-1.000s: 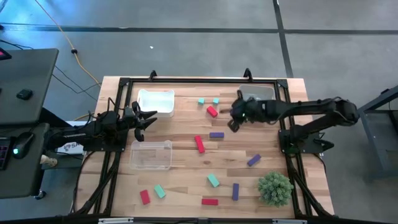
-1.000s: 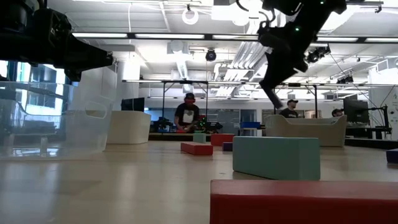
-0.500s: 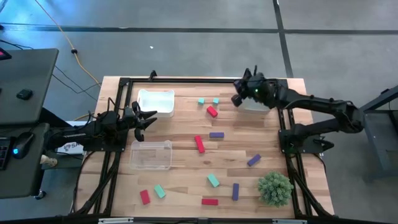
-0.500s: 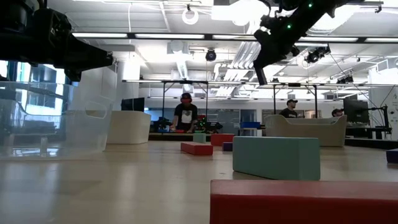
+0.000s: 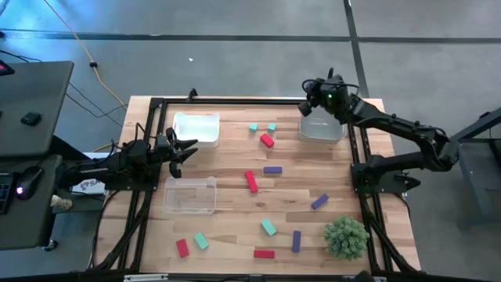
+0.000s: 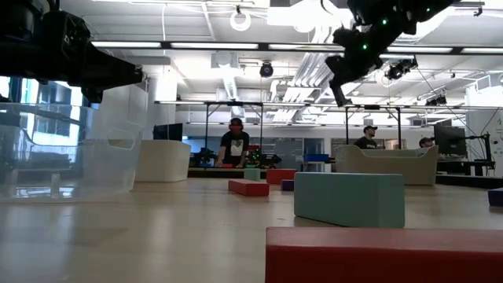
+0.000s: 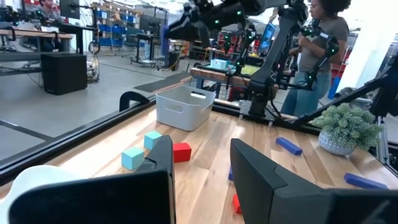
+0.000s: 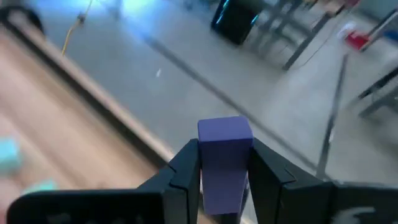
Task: Sort & place blocks by color
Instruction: Put the top right violet block into the gray bin
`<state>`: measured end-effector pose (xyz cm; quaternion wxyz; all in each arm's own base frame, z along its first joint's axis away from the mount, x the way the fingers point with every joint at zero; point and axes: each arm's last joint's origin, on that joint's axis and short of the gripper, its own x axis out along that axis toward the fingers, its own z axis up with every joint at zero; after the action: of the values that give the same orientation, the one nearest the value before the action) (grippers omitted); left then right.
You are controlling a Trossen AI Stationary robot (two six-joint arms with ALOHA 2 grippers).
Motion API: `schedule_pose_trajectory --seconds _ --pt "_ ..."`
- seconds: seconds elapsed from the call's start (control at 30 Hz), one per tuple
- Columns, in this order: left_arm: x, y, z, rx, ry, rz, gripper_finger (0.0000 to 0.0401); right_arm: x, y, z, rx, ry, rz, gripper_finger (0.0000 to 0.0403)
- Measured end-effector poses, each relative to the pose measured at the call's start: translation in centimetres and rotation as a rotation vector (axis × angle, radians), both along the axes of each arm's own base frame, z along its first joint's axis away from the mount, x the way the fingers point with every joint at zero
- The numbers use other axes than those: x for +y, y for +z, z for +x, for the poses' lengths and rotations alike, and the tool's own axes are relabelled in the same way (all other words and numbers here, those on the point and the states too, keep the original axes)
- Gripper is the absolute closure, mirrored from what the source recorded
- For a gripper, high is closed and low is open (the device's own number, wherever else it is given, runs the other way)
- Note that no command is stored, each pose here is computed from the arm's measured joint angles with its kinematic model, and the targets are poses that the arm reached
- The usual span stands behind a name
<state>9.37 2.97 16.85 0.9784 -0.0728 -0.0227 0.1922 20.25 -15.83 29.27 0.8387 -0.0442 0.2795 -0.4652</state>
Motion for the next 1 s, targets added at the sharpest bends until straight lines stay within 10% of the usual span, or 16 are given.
schedule_pose_trajectory --seconds 0.43,1.0 --pt "0.0 0.0 0.0 -0.022 0.000 -0.055 0.0325 0.2 -5.1 -0.5 0.220 0.012 0.402 0.0322" --pt "0.0 0.0 0.0 -0.022 0.001 -0.053 0.0325 -1.4 -10.0 -0.7 0.408 -0.080 0.662 0.0322"
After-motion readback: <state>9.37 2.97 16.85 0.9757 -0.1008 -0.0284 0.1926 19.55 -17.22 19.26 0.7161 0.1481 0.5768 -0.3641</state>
